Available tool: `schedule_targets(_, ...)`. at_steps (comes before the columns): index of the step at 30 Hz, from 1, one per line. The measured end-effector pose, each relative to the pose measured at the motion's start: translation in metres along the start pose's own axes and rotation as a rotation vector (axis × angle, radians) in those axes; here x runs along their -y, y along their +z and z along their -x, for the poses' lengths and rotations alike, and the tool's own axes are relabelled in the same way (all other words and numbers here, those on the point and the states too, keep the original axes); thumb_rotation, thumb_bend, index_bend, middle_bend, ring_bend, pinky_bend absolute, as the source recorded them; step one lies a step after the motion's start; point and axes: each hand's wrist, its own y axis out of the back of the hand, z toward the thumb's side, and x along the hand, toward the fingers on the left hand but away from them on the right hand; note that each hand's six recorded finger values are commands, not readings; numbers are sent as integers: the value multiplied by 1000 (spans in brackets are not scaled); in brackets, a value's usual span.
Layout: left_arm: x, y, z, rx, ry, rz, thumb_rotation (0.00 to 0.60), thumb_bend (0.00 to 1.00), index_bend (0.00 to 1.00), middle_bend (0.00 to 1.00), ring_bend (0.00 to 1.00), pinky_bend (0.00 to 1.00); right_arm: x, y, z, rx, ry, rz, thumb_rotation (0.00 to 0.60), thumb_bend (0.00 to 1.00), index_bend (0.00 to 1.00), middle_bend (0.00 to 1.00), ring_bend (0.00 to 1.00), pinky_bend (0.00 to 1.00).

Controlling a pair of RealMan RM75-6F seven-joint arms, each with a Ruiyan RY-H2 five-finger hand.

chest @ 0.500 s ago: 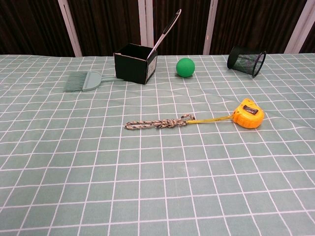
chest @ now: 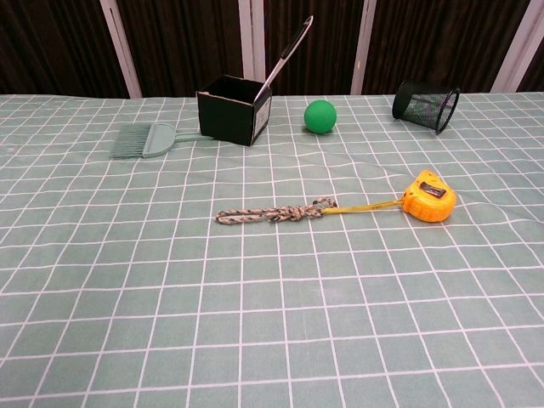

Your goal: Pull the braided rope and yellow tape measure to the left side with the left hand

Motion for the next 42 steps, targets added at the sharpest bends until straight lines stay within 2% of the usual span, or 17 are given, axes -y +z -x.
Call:
schedule_targets(7,2,1,-1,8,-12,3,600,0,0,0,0,0,-3,-3,1,15,-30,-1,600,193,0,0,0,0)
schedule_targets(14,1,6,-3,22,-22,-13,600,0,2,0,0,0,-3,-5,2,28,-25,18,600,193,0,0,0,0)
schedule_targets(20,-2,22,-19,73,-22,-53,600,34,134,0,0,0,-2,-7,3,41,-18,40,600,193,0,0,0,0)
schedule_targets(27,-13,56,-57,149,-19,-41,600,88,234,0,0,0,-3,-8,5,46,-22,64,600,193,0,0,0,0)
schedule_targets(32,-13,84,-88,202,-46,-48,600,151,284,14,0,0,-3,-9,6,53,-22,81,600,193,0,0,0,0)
schedule_targets(36,-5,113,-115,240,-92,-42,600,194,312,26,0,0,-4,-11,6,62,-27,109,600,193,0,0,0,0)
schedule_targets(42,14,164,-139,307,-139,-45,600,271,363,36,0,0,-5,-15,7,83,-26,139,600,193,0,0,0,0)
